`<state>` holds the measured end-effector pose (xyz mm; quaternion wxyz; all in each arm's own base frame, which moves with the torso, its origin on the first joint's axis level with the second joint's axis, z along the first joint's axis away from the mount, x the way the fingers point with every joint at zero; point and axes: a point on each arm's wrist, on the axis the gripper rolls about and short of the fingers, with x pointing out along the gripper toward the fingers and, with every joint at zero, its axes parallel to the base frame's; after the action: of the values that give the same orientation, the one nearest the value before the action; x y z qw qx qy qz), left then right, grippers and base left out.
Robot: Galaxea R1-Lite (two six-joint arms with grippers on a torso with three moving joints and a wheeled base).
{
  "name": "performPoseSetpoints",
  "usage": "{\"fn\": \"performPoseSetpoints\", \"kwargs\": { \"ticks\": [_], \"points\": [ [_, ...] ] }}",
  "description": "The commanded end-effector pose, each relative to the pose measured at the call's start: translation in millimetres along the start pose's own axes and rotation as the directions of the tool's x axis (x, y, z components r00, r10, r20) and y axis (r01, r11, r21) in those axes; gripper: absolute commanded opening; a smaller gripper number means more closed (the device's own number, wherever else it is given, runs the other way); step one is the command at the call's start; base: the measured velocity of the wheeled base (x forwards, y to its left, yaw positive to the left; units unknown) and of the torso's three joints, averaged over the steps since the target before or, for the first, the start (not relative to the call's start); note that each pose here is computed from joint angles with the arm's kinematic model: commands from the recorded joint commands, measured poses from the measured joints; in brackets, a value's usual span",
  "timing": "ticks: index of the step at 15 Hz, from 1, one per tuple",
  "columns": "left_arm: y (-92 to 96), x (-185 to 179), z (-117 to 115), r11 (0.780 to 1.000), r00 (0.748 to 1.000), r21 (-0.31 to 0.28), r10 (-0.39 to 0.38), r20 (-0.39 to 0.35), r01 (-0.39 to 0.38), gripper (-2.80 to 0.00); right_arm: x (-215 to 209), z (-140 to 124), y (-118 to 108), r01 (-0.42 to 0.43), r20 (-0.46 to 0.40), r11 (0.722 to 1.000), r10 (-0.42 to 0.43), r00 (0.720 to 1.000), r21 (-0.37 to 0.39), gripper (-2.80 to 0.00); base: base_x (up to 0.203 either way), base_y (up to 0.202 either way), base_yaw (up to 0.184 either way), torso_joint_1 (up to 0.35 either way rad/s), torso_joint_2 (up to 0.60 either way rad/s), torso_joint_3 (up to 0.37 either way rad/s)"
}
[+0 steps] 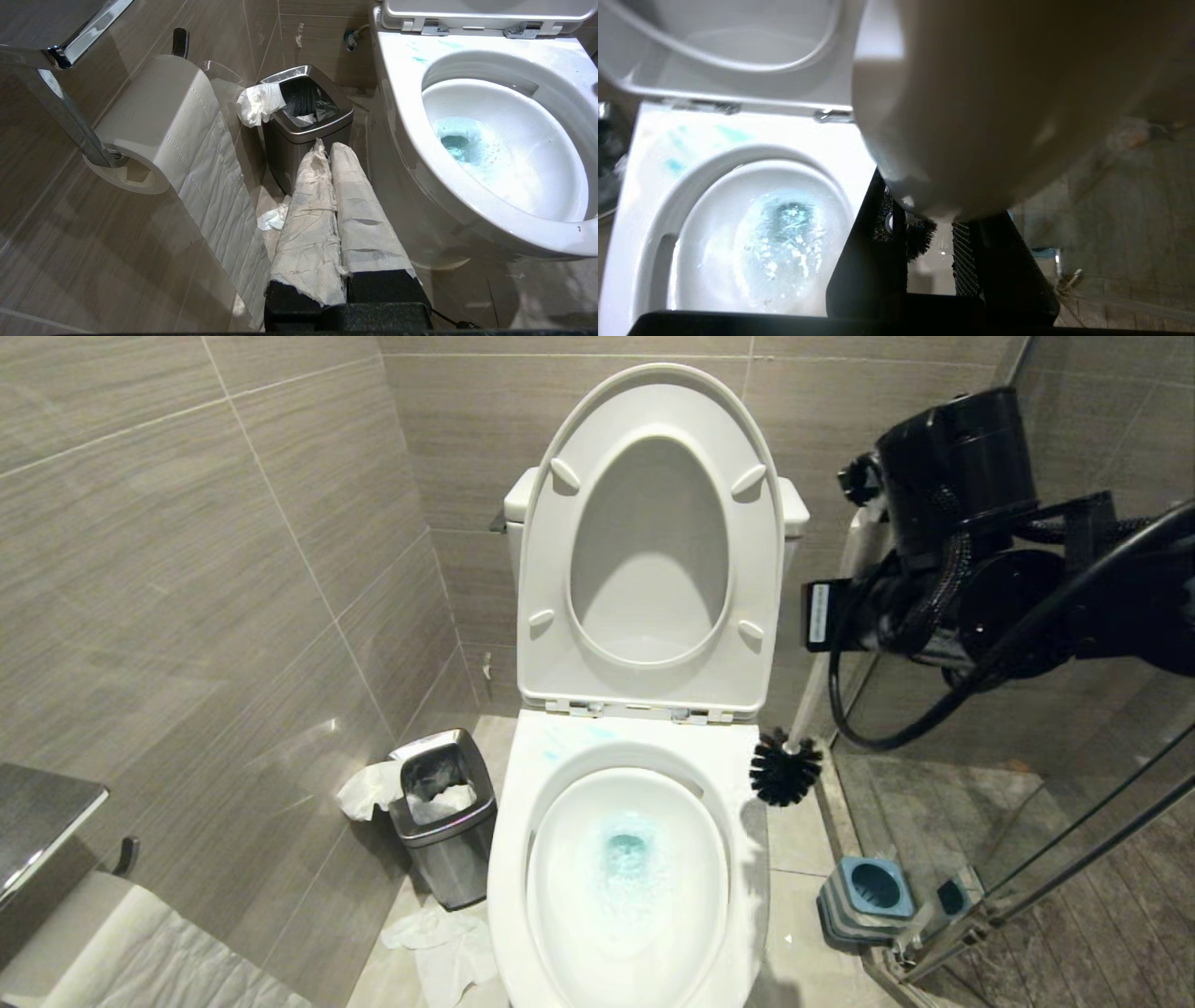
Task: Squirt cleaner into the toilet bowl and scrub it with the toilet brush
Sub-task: Put the toilet brush back
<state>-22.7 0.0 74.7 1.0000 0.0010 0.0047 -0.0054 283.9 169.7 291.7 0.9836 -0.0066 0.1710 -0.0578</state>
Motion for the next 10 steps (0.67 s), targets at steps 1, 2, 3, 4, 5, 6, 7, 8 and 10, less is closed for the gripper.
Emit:
{"fn": "performPoseSetpoints", "kwargs": {
  "ticks": [1, 2, 3, 4, 5, 6, 7, 8, 10],
  "points": [
    [0.0, 0.1, -0.4, 1.000, 1.000, 0.000, 0.000, -0.001, 0.000, -2.80, 10.7, 10.8, -37.7, 0.041, 0.000, 0.998, -0.042, 0.999, 0.050, -2.80, 0.000, 0.000, 0.000, 0.000, 0.00, 0.000],
    [0.0, 0.1, -0.4, 1.000, 1.000, 0.000, 0.000, -0.001, 0.000, -2.80, 16.2, 11.3, -52.1, 0.045, -0.011, 0.997, -0.045, 0.999, 0.062, -2.80, 0.000, 0.000, 0.000, 0.000, 0.00, 0.000],
    [0.0, 0.1, -0.4, 1.000, 1.000, 0.000, 0.000, -0.001, 0.000, -2.80, 21.1, 10.7, -64.9, 0.052, -0.016, 0.996, -0.050, 0.999, 0.072, -2.80, 0.000, 0.000, 0.000, 0.000, 0.00, 0.000],
    [0.0, 0.1, -0.4, 1.000, 1.000, 0.000, 0.000, -0.001, 0.000, -2.80, 28.1, 6.8, -76.8, 0.057, -0.023, 0.996, -0.055, 0.998, 0.070, -2.80, 0.000, 0.000, 0.000, 0.000, 0.00, 0.000],
    [0.0, 0.1, -0.4, 1.000, 1.000, 0.000, 0.000, -0.001, 0.000, -2.80, 36.3, 1.0, -86.3, 0.060, -0.016, 0.996, -0.060, 0.998, 0.061, -2.80, 0.000, 0.000, 0.000, 0.000, 0.00, 0.000],
    [0.0, 0.1, -0.4, 1.000, 1.000, 0.000, 0.000, -0.001, 0.000, -2.80, 44.2, -5.2, -93.4, 0.064, 0.002, 0.997, -0.064, 0.998, 0.054, -2.80, 0.000, 0.000, 0.000, 0.000, 0.00, 0.000],
    [0.0, 0.1, -0.4, 1.000, 1.000, 0.001, 0.000, -0.001, 0.000, -2.80, 52.2, -14.7, -99.6, 0.066, 0.014, 0.997, -0.067, 0.998, 0.045, -2.80, 0.000, 0.000, 0.000, 0.000, 0.00, 0.000],
    [0.0, 0.1, -0.4, 1.000, 1.000, 0.000, 0.000, -0.001, 0.000, -2.80, 60.1, -27.4, -105.5, 0.068, 0.009, 0.997, -0.068, 0.998, 0.035, -2.80, 0.000, 0.000, 0.000, 0.000, 0.00, 0.000],
    [0.0, 0.1, -0.4, 1.000, 1.000, 0.000, 0.000, -0.001, 0.000, -2.80, 76.0, -57.5, -120.3, 0.086, -0.027, 0.996, -0.086, 0.996, 0.029, -2.80, 0.000, 0.000, 0.000, 0.000, 0.00, 0.000]
  ]
}}
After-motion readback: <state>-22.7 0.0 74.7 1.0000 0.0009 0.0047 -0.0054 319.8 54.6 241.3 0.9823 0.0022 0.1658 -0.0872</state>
